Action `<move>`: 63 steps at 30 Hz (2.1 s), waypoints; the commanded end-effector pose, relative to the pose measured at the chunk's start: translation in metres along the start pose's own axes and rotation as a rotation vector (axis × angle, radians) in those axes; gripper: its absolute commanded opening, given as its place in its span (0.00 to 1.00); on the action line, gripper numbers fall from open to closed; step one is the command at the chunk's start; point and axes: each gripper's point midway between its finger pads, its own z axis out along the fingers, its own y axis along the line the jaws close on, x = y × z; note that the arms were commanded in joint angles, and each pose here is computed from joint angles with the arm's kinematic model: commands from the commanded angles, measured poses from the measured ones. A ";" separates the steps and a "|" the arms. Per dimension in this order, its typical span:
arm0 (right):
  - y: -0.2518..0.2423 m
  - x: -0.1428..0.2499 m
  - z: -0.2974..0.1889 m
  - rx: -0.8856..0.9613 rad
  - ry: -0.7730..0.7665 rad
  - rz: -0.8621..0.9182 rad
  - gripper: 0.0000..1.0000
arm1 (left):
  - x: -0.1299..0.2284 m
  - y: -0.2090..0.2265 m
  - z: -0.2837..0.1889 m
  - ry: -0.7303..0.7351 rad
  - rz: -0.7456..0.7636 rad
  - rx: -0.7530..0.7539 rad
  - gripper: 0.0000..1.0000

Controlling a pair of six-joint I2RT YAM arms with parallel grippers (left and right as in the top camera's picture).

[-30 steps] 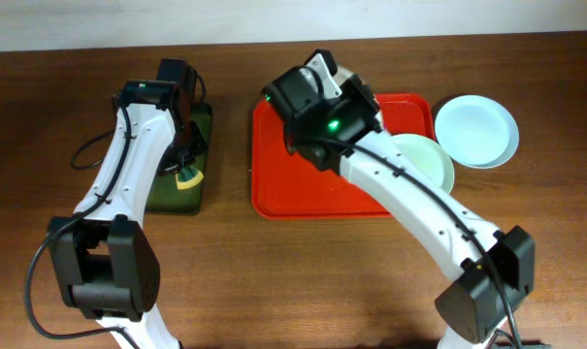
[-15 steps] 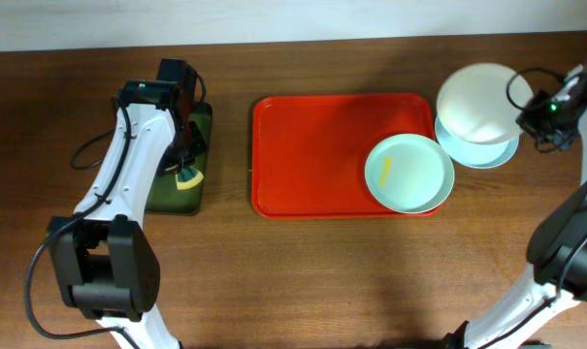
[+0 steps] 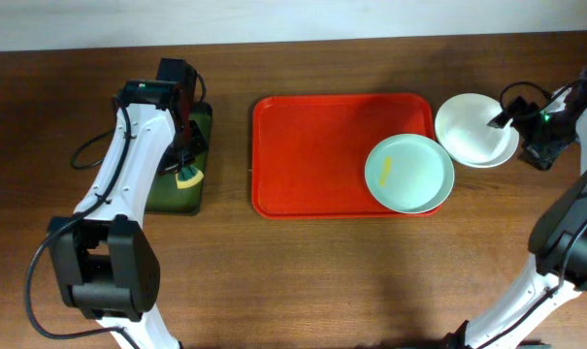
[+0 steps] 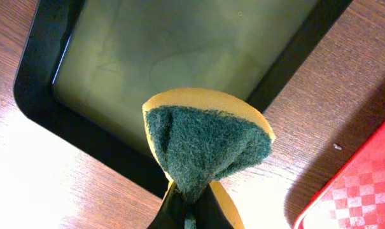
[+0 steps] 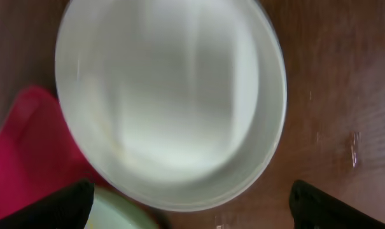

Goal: Clean dirty plates on tray and stack at the side
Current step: 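Grasp the light green plate rim with right gripper and pull it left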

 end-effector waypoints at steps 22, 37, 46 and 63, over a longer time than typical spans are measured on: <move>0.003 0.144 0.040 0.382 0.124 -0.160 0.53 | 0.000 0.004 -0.003 -0.007 0.013 -0.008 0.00; 0.009 0.139 0.042 0.361 0.102 -0.171 0.59 | 0.000 0.004 -0.003 -0.007 0.014 -0.009 0.00; 0.003 0.144 0.062 0.331 0.085 -0.173 0.38 | -0.001 0.004 -0.003 -0.008 0.013 -0.008 0.00; 0.133 0.191 0.057 -0.072 0.232 -0.601 0.04 | -0.014 -0.010 -0.004 -0.046 -0.010 0.072 0.00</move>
